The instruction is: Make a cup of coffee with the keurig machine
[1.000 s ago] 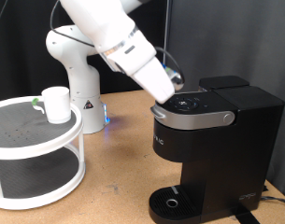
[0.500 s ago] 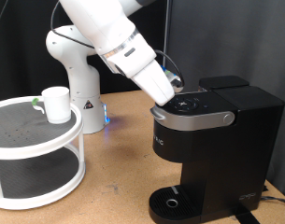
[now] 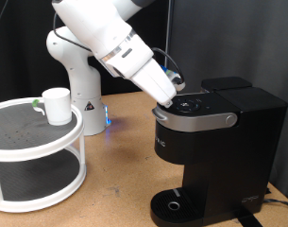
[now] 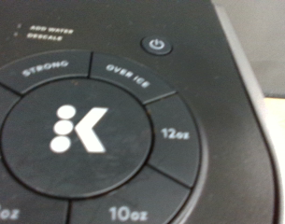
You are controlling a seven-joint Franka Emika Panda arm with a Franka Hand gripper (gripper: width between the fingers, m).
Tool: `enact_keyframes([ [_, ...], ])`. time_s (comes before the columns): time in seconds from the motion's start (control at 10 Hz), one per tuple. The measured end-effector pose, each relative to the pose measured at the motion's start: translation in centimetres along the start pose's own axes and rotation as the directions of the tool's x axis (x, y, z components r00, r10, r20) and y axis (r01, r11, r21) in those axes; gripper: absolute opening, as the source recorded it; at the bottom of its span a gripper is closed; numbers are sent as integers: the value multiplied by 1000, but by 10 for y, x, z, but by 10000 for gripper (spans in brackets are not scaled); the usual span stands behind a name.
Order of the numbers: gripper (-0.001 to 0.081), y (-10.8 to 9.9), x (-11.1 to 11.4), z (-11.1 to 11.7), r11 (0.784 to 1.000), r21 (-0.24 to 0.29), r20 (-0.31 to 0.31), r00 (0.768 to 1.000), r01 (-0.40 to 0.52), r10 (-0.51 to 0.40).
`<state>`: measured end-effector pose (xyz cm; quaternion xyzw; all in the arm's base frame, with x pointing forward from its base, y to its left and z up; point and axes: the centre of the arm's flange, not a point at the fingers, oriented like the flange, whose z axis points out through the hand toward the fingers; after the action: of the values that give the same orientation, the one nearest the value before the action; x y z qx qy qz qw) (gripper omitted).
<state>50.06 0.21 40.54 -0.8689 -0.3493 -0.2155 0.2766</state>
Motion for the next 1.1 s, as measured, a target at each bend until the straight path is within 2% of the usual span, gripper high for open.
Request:
enact_keyframes([
  [0.3, 0, -1, 2, -7, 1000, 10, -39, 999, -5, 5],
  [0.9, 0, -12, 14, -40, 998, 56, -89, 996, 19, -14],
  [1.1, 0, -15, 15, -48, 996, 85, -71, 997, 34, -28],
])
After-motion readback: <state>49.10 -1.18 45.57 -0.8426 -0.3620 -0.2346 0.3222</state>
